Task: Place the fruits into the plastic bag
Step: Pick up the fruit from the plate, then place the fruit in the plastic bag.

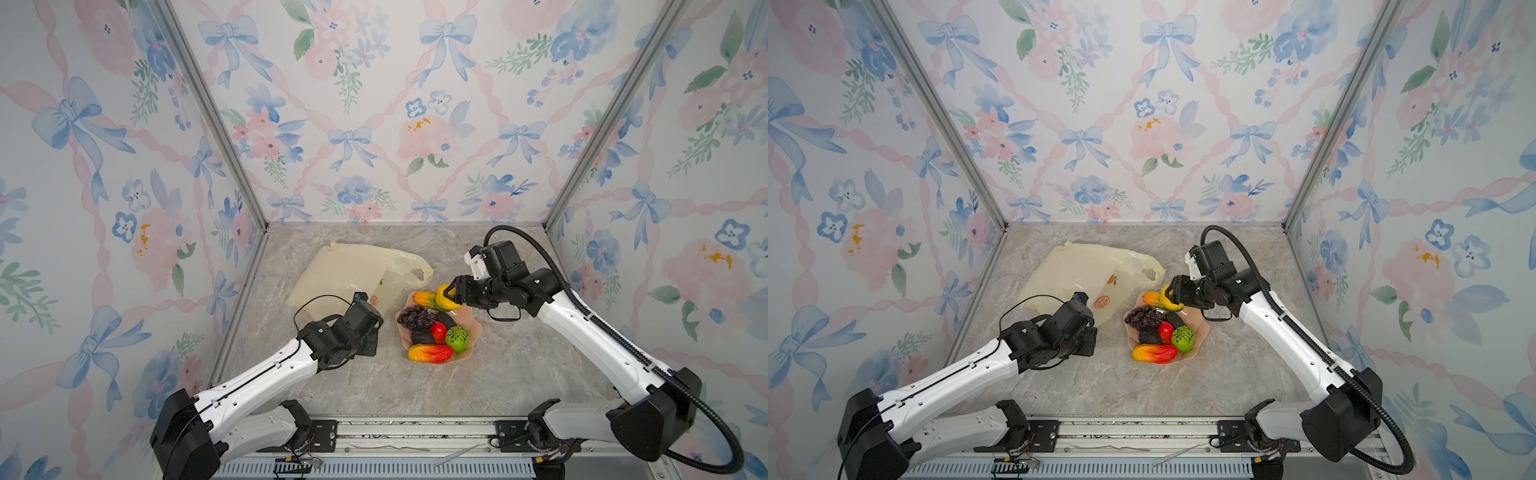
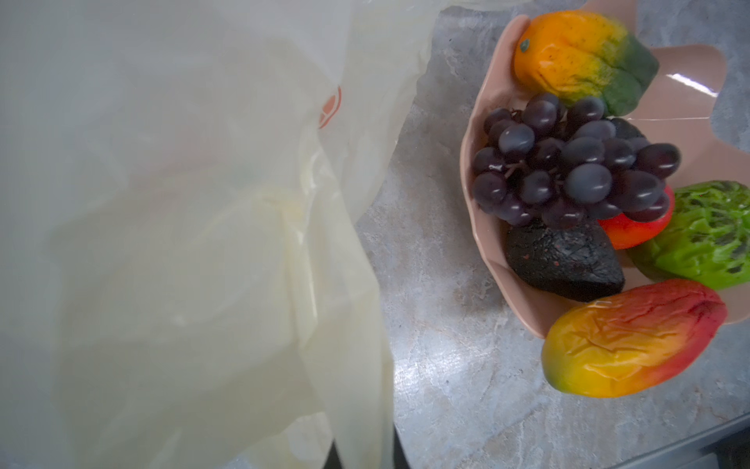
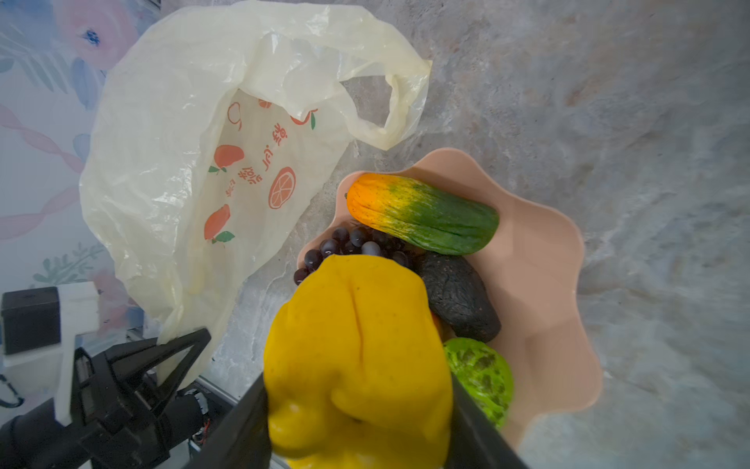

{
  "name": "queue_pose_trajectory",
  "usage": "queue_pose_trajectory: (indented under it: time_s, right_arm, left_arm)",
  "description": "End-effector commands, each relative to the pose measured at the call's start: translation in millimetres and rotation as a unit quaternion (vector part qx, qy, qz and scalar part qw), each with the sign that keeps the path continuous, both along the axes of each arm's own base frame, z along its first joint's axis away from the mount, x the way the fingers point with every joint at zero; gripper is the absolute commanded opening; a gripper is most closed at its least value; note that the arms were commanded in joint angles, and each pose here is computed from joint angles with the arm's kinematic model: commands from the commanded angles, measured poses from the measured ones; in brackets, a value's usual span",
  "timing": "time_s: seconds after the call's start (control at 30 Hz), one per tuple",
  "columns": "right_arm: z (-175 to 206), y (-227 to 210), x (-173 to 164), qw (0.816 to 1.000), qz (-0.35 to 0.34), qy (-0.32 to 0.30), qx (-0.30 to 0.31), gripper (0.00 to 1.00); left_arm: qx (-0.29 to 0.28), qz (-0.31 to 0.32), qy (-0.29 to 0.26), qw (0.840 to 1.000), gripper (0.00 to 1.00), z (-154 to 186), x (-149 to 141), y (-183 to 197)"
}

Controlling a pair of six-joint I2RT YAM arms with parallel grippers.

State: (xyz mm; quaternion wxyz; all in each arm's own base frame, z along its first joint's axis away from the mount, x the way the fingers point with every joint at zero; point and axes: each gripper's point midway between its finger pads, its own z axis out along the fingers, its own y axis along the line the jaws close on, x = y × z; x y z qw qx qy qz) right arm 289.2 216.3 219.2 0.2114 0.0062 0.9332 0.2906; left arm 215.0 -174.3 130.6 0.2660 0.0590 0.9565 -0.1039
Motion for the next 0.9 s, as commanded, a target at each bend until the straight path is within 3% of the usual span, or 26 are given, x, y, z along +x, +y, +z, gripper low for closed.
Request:
queue_pose_trajectory:
  time_s: [0.0,0.17,0.87]
  right_arm:
    - [25.6,41.6,10.1,0.989,0.014,0.003,0.149,0.59]
    - [21.7,77.1,23.4,0.976,0.025,0.022,0.214,0.58]
    - [-47.2,179.7,72.7,0.969,0.063,0.092,0.221,0.57]
  left_arm:
    - [-0.007,0.001,0.002,1.0,0.0,1.0,-1.8,-2.1]
    - [-0.012,-0.003,0.0,1.0,0.0,4.0,-2.5,-4.1]
    - [-0.059,-0.007,-0.021,0.998,0.0,30.9,-4.5,-9.9]
